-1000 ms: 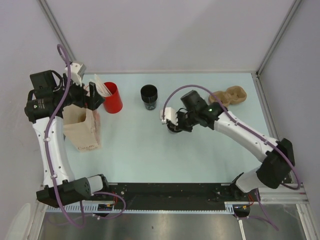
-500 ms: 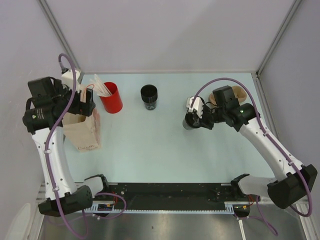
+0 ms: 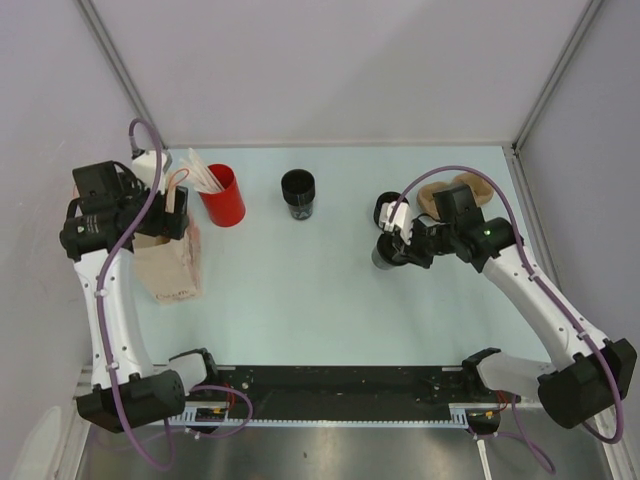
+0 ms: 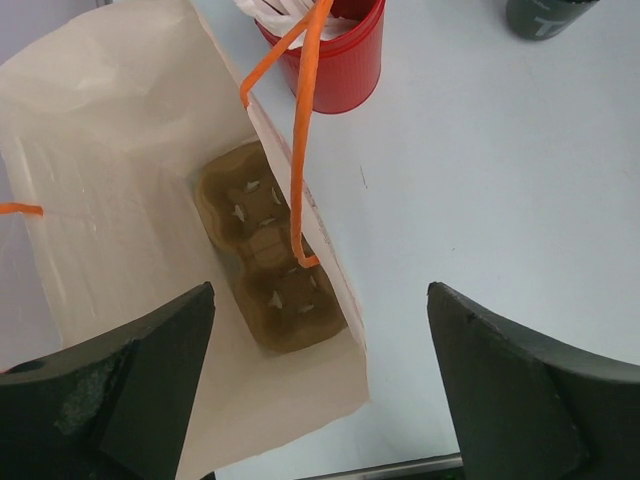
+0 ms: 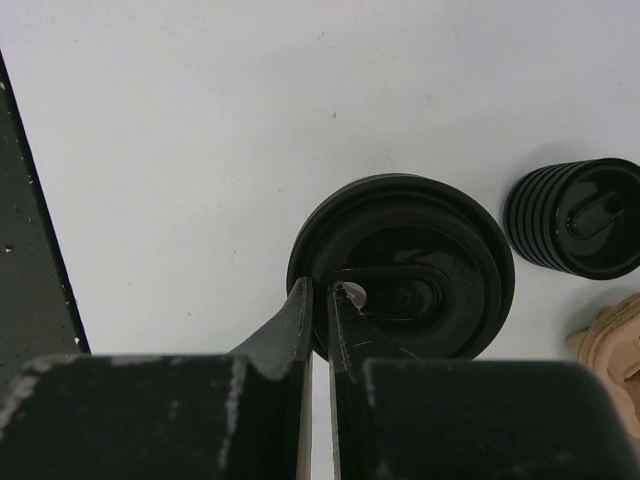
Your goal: Pack the takeout coffee
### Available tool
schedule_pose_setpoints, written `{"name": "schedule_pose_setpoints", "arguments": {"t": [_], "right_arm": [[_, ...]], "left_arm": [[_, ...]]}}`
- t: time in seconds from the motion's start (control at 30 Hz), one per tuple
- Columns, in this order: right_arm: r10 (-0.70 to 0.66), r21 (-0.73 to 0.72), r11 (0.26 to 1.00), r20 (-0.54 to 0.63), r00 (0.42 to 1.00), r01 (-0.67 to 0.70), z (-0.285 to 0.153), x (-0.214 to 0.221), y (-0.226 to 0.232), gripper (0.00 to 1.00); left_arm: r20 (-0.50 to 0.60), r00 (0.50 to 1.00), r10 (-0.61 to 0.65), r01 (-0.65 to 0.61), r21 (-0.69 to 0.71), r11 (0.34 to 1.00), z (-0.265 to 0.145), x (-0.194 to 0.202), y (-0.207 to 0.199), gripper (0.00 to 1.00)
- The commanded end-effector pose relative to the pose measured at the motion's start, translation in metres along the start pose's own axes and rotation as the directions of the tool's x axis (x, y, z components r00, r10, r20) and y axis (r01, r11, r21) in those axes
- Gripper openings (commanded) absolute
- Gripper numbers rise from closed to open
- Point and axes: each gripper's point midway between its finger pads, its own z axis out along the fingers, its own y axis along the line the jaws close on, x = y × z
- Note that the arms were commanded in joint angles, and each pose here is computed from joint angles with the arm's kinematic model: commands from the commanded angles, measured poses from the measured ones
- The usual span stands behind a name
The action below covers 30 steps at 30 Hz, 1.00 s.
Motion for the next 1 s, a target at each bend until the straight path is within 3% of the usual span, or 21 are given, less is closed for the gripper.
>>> {"name": "schedule_pose_setpoints", "arguments": {"t": [0.0,0.33,0.43,0.63,0.83,0.97], "right_arm": [[-0.031,0.034,0.999,0.067,0.997,0.029,-0.008,-0.013,-0.003,0.0],[-0.038,0.049,0.998,0.077,0.996,0.034,-0.012,-0.014,-0.003,0.0],[-0.034,0.054,0.998,0.078,0.996,0.03,-0.013,-0.014,-0.003,0.0],[-0.032,0.065,0.998,0.082,0.996,0.027,-0.015,-0.014,-0.005,0.0],[-0.03,0.084,0.996,0.086,0.996,0.023,-0.019,-0.014,-0.009,0.0],[-0.027,0.09,0.996,0.087,0.996,0.019,-0.02,-0.013,-0.01,0.0]], "left_arm": [[0.015,1.0,0.0,0.0,0.003,1.0,0.008,-0.002,0.003,0.88],[-0.012,1.0,-0.002,0.002,0.019,1.0,0.027,0.008,0.005,0.72],[-0.016,1.0,0.001,-0.001,0.036,0.999,0.034,0.01,0.003,0.52],[-0.021,1.0,0.011,-0.01,0.06,0.998,0.039,0.01,-0.001,0.22],[-0.008,0.999,0.038,-0.037,0.065,0.997,0.031,0.007,-0.006,0.08],[0.003,0.998,0.066,-0.066,0.088,0.994,0.022,0.006,-0.016,0.05]]}}
